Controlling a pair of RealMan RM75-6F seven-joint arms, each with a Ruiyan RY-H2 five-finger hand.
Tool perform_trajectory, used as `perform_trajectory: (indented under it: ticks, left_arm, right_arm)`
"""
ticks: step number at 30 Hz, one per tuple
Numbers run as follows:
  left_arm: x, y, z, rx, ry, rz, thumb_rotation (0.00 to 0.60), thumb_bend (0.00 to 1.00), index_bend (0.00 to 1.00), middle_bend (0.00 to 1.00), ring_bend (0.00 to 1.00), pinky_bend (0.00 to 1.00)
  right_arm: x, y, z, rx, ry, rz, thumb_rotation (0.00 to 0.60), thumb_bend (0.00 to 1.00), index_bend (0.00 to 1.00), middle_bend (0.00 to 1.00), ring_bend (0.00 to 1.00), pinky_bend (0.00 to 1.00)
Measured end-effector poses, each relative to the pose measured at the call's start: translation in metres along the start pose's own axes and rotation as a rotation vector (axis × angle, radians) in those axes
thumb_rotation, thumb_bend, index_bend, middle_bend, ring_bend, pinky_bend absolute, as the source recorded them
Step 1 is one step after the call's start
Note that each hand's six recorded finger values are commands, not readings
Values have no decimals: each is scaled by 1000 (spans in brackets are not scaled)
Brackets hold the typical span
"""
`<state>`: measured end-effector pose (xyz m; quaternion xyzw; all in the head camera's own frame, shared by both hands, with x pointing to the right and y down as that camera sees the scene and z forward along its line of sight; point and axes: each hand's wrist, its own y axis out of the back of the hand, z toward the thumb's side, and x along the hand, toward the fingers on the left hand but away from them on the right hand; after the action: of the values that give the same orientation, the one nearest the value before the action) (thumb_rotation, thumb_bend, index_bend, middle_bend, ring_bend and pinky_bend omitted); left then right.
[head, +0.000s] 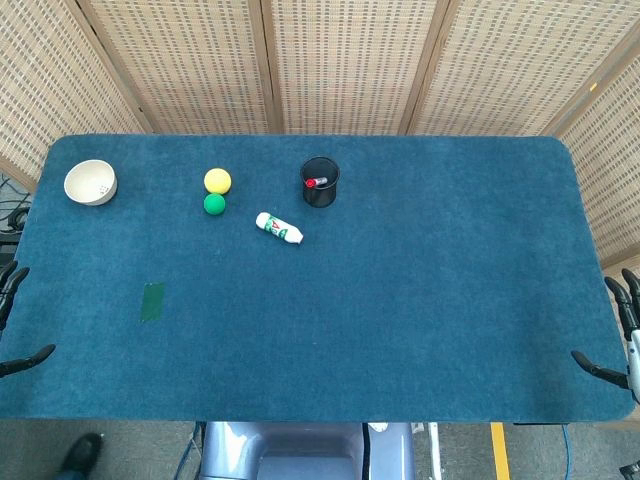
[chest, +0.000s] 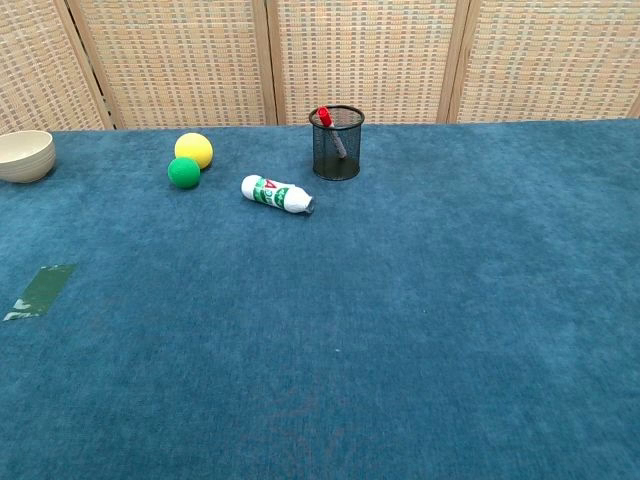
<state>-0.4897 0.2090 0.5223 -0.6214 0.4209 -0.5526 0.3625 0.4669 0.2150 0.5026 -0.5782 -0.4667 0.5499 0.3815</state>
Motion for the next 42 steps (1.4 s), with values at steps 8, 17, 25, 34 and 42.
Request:
perform_trajectory:
  ticks: [8,17,25,34,42]
  left_arm:
    - [1,-1,-1,-3,3,-10,600,0,0,0,0,0]
    - [20,-13,-1,-1,1,-79,600,151,0,0,0,0]
    - [72,-41,9,0,-3,-270,600,423,80,0,0,0]
    - [138,-84,23,-26,39,-394,600,481,245,0,0,0]
    - [156,-108,33,-31,43,-421,600,478,347,0,0,0]
  right_arm:
    - [0,0,0,-2,0,2,600,53,45,0,0,0]
    - [0,2,-1,-13,-5,-3,600,53,46,0,0,0]
    - [-3,1,-5,-28,-14,9,600,53,45,0,0,0]
    - [-5,-4,-4,-29,-14,33,600,56,45,0,0,0]
    - [-6,-7,-6,-29,-19,42,600,55,46,0,0,0]
